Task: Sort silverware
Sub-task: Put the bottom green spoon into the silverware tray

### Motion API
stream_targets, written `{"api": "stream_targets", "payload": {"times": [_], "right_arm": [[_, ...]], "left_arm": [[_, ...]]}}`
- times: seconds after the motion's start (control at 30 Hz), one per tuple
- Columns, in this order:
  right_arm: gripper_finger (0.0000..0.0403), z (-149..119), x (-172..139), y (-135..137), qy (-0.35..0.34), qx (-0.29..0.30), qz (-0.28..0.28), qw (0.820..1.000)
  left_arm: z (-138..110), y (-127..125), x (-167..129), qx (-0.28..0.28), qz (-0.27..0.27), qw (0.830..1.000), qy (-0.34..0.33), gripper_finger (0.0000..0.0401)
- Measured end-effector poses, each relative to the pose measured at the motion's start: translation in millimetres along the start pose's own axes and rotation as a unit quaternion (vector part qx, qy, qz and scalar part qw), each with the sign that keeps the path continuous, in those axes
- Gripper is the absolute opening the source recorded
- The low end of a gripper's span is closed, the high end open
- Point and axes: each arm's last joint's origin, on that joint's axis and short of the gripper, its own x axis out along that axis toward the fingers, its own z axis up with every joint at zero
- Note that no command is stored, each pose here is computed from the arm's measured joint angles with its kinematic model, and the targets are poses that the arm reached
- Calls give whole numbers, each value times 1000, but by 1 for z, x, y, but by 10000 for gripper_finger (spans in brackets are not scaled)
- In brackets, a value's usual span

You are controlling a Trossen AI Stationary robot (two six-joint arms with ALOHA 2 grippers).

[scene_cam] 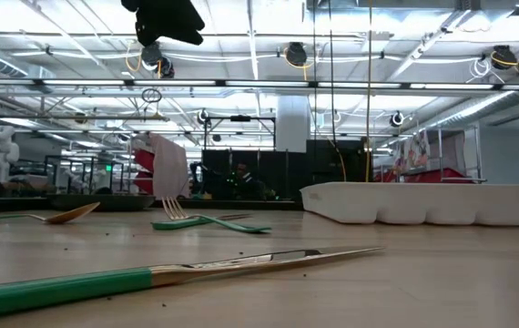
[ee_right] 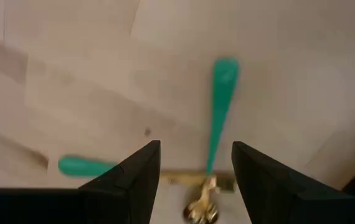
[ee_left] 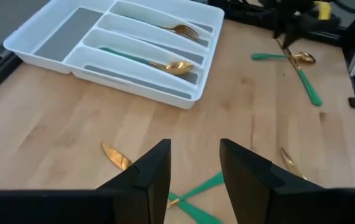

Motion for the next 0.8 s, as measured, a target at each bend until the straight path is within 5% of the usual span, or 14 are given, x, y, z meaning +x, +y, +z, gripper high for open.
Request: {"api": "stream_targets", "payload": {"times": [0.27, 0.8], "right_arm": [[192, -27, 27, 2, 12, -1, -75, 997], [172, -28, 47, 4, 19, -5, -65, 998]], "left_arm": [[0, 0, 0, 24, 9, 1000, -3, 143], [0, 2, 0, 23, 13, 1000, 0, 143]]}}
